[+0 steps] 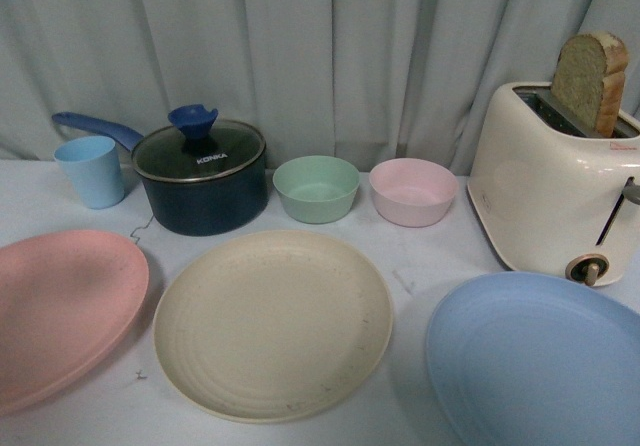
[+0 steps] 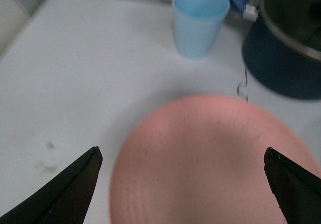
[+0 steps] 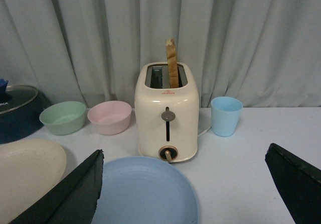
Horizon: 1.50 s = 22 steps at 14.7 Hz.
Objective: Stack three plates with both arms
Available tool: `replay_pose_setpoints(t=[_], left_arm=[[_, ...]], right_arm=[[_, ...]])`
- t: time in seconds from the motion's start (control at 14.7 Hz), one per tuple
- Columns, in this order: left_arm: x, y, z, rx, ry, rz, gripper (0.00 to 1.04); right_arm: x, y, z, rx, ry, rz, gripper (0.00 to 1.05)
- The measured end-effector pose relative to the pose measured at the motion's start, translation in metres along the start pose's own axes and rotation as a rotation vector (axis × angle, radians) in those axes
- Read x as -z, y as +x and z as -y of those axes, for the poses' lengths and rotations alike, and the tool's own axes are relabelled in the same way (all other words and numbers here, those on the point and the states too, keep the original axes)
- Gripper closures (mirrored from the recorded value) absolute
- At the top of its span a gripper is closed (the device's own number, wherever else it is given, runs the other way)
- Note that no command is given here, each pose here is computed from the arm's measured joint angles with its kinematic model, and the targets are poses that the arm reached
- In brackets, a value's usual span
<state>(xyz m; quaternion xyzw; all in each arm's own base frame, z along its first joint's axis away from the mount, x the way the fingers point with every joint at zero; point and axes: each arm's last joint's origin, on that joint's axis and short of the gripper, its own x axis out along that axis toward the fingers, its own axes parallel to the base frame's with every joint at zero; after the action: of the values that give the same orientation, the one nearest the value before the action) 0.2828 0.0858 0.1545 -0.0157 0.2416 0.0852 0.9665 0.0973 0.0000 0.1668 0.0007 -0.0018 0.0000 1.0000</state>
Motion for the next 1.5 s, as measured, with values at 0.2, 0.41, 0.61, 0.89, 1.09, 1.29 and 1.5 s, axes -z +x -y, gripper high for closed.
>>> replay_pose_setpoints(t=[0.2, 0.41, 0.61, 0.89, 1.09, 1.29, 1.5], left_arm=[[0.046, 0.033, -0.003, 0.011, 0.067, -0.163, 0.07], [0.062, 0.038, -0.023, -0.02, 0.092, -0.205, 0.07], [0.071, 0.04, -0.043, -0.066, 0.06, -0.213, 0.07], [0.079, 0.049, -0.051, -0.089, 0.01, -0.227, 0.07], [0.083, 0.057, -0.049, -0.083, -0.024, -0.22, 0.07], [0.094, 0.064, -0.049, -0.098, -0.058, -0.242, 0.07], [0.097, 0.07, -0.049, -0.114, -0.097, -0.228, 0.07]], right_arm=[[0.0, 0.0, 0.0, 0.0, 0.0, 0.0, 0.06], [0.0, 0.0, 0.0, 0.0, 0.0, 0.0, 0.06], [0.0, 0.0, 0.0, 0.0, 0.0, 0.0, 0.06], [0.0, 0.0, 0.0, 0.0, 0.0, 0.0, 0.06], [0.0, 0.0, 0.0, 0.0, 0.0, 0.0, 0.06], [0.0, 0.0, 0.0, 0.0, 0.0, 0.0, 0.06], [0.0, 0.0, 0.0, 0.0, 0.0, 0.0, 0.06]])
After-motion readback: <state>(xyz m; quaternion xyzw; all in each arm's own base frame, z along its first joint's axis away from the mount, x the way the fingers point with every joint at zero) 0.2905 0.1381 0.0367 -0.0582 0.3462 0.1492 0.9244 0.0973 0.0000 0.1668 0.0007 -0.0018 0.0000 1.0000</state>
